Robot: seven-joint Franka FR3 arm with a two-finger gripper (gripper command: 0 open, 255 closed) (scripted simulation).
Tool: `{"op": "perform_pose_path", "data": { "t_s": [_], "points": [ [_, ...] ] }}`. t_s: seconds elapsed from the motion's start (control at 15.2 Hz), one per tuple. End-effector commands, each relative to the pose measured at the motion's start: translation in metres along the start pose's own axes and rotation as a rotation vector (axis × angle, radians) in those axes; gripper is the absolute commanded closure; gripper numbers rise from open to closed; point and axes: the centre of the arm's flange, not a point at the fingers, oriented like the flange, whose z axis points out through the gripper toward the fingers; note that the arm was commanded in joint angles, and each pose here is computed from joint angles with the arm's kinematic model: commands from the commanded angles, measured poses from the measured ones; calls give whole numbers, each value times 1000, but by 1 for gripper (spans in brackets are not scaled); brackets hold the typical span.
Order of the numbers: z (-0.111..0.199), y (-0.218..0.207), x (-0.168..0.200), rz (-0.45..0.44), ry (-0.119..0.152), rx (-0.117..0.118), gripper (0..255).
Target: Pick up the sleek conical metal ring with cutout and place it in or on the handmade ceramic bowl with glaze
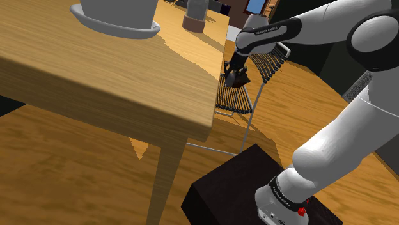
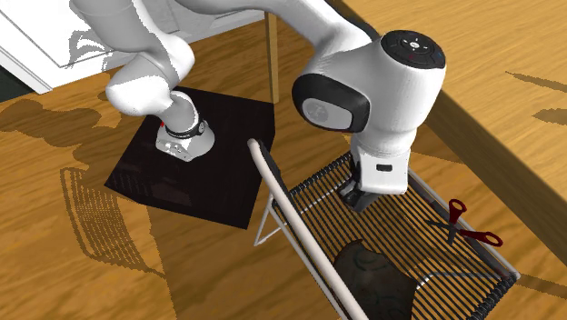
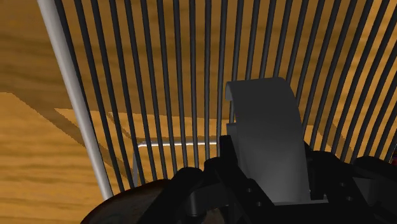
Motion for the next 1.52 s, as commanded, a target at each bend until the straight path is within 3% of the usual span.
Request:
{"op": "perform_pose_path", "data": {
  "t_s": [0.0, 0.92, 1.45],
  "points": [
    [-10, 1, 1, 0, 0, 0, 255],
    [-81, 2, 14, 0, 0, 0, 255],
    [-65, 64, 98, 0, 0, 0, 255]
  ]
}}
